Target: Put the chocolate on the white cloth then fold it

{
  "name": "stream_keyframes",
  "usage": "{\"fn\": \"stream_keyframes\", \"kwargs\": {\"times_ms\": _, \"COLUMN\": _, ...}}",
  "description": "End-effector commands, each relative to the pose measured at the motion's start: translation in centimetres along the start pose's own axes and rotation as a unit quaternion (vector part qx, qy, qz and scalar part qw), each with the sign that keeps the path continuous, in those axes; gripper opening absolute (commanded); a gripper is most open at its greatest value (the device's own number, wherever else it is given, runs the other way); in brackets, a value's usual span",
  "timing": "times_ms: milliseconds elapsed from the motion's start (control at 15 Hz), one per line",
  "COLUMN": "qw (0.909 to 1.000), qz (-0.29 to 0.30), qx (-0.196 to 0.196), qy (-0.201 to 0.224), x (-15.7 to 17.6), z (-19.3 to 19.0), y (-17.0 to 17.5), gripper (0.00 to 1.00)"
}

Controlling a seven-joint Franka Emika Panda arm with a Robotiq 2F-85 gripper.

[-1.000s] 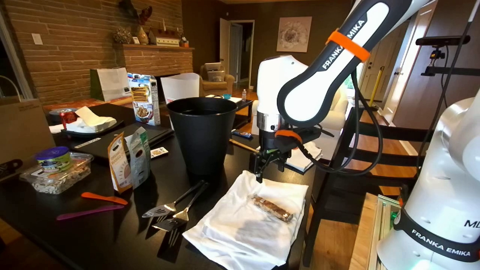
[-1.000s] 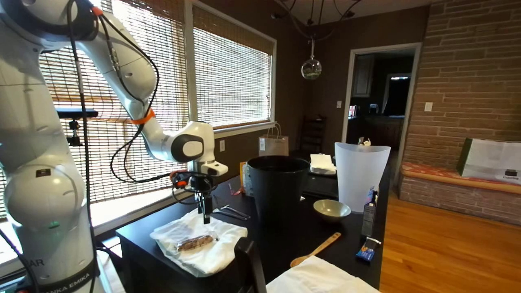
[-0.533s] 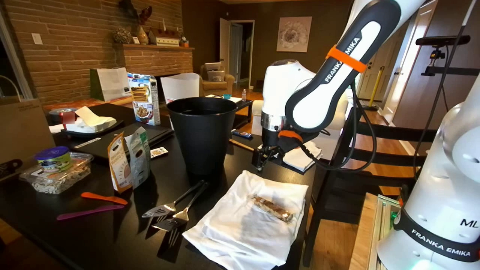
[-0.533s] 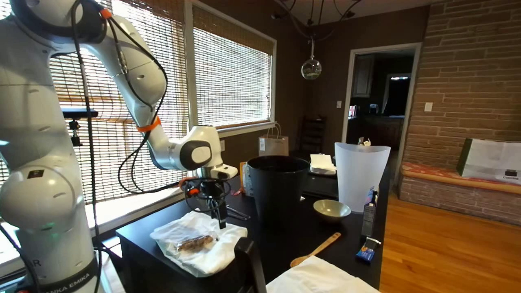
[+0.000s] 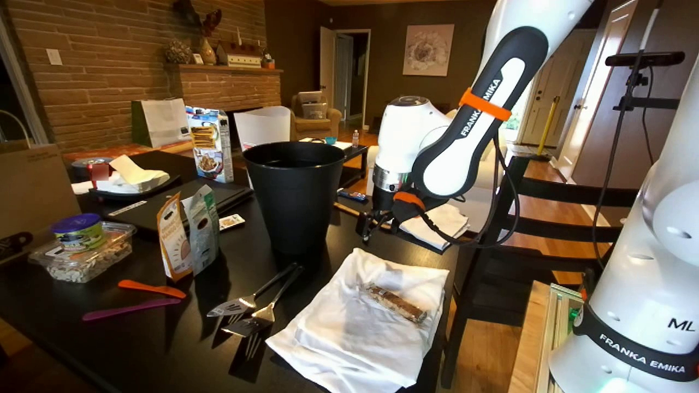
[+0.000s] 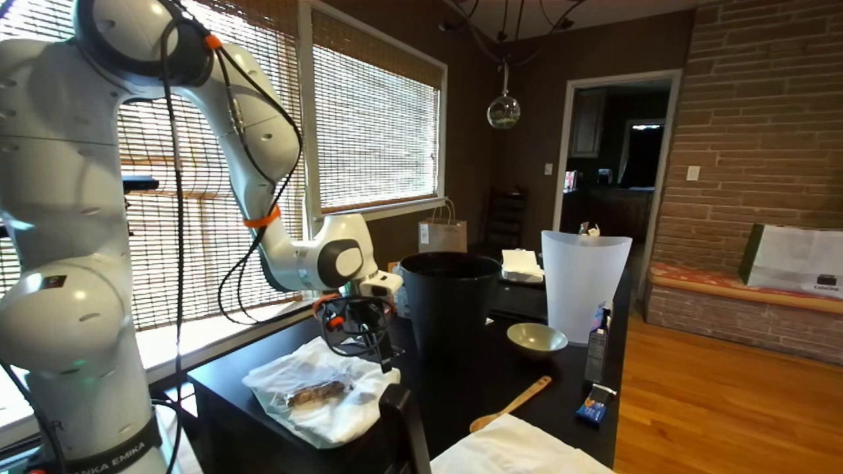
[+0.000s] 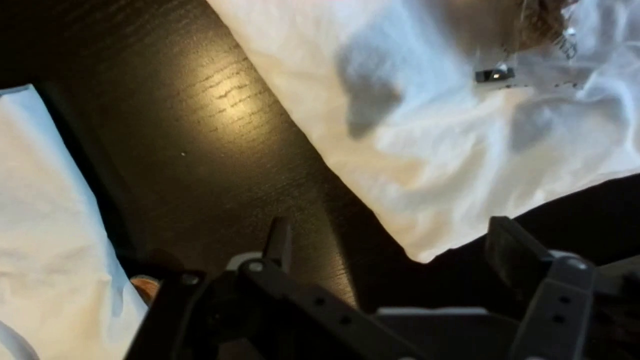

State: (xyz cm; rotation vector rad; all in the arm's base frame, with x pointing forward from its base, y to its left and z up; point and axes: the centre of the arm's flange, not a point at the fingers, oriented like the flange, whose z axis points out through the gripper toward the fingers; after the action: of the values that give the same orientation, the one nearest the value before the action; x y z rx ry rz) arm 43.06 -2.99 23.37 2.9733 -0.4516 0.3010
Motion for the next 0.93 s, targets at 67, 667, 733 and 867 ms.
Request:
{"fn": "stream_keyframes", "kwargs": {"times_ms": 67, "qw": 0.9997, "qz": 0.019, "qx": -0.010, "qy": 0.011, "x": 2.4, "z": 2.8, "y": -1.6, "gripper": 1.00}}
{"fn": "stream_keyframes", "kwargs": {"times_ms": 667, "qw": 0.9987, "qz": 0.047, "qx": -0.022, "qy": -0.003, "x": 3.4, "z": 6.4, "y": -4.0, "gripper": 0.73}}
{"fn": "stream_keyframes", "kwargs": {"times_ms": 733, "qw": 0.9987, "qz": 0.047, "qx": -0.022, "qy": -0.002, "x": 3.4, "z": 6.6, "y": -4.2, "gripper": 0.72}}
{"fn": "stream_keyframes", "kwargs": {"times_ms": 867, "qw": 0.9988, "qz": 0.045, "qx": -0.017, "qy": 0.000, "x": 3.5, "z": 7.0, "y": -4.4, "gripper": 0.63}}
